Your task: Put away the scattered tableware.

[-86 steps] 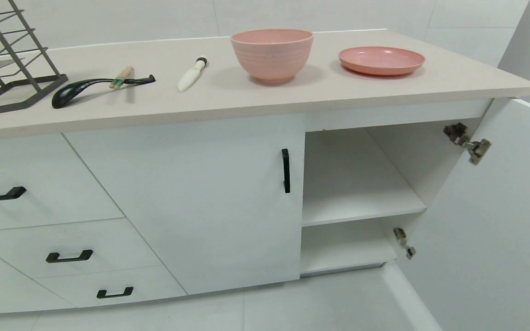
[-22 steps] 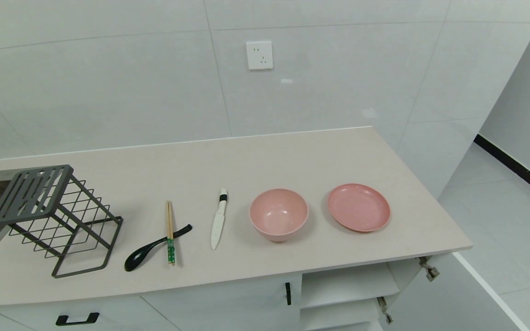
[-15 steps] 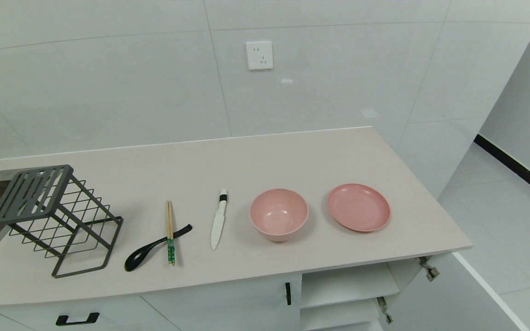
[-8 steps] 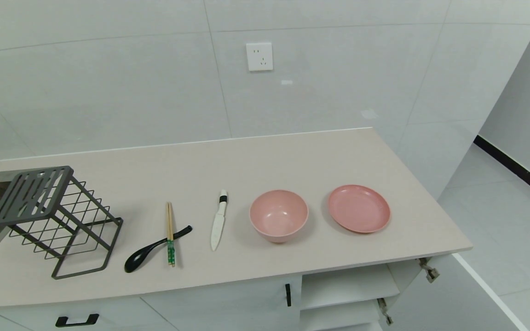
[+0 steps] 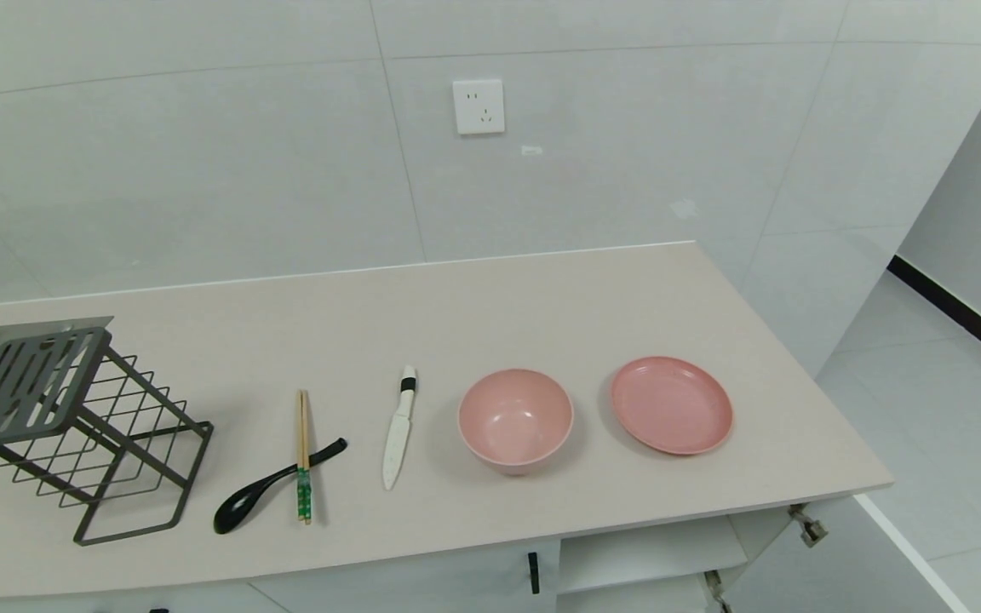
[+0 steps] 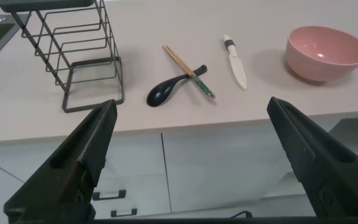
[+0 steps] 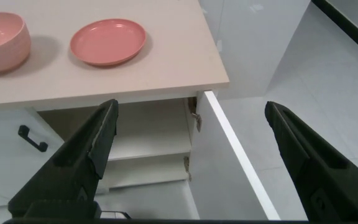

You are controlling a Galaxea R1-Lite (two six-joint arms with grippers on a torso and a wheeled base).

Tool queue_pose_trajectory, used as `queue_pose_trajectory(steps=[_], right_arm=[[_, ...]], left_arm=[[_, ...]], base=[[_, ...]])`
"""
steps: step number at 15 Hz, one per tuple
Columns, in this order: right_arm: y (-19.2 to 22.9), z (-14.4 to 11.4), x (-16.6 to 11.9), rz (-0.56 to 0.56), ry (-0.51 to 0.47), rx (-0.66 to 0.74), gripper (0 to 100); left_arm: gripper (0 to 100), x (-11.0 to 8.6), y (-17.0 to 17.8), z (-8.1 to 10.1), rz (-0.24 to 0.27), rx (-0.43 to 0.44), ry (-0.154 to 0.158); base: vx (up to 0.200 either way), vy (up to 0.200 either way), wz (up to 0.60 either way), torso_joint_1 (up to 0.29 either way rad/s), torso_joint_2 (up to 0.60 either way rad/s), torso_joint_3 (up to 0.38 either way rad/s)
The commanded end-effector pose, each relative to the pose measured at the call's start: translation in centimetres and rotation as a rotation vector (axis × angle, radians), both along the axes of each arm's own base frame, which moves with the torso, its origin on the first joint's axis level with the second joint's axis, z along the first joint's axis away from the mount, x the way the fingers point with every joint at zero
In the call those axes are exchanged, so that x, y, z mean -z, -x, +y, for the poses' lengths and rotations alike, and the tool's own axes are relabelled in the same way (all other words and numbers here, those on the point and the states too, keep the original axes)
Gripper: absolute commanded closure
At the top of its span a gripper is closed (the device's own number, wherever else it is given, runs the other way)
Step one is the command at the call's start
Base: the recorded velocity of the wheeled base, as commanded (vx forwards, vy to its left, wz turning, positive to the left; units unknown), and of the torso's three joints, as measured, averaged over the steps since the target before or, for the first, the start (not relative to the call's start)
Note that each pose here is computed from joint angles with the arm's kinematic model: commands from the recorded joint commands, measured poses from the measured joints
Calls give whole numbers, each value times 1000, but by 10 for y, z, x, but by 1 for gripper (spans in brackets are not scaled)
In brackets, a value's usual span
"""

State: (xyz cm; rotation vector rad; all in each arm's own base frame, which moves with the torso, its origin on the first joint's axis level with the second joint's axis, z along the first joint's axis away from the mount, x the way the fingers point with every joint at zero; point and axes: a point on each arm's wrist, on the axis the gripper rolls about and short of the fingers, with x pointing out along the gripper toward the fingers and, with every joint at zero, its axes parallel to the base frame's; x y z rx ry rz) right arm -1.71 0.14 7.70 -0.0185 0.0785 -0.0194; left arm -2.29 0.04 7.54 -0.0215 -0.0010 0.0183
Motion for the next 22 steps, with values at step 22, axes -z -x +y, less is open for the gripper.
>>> queue_pose_trajectory(steps=[22], right_arm=[[-60,10,-84,-1,27,-393,0]], left_arm=[[0,0,0,0,-1,-2,8]], base=[[0,0,0,0,0,0]])
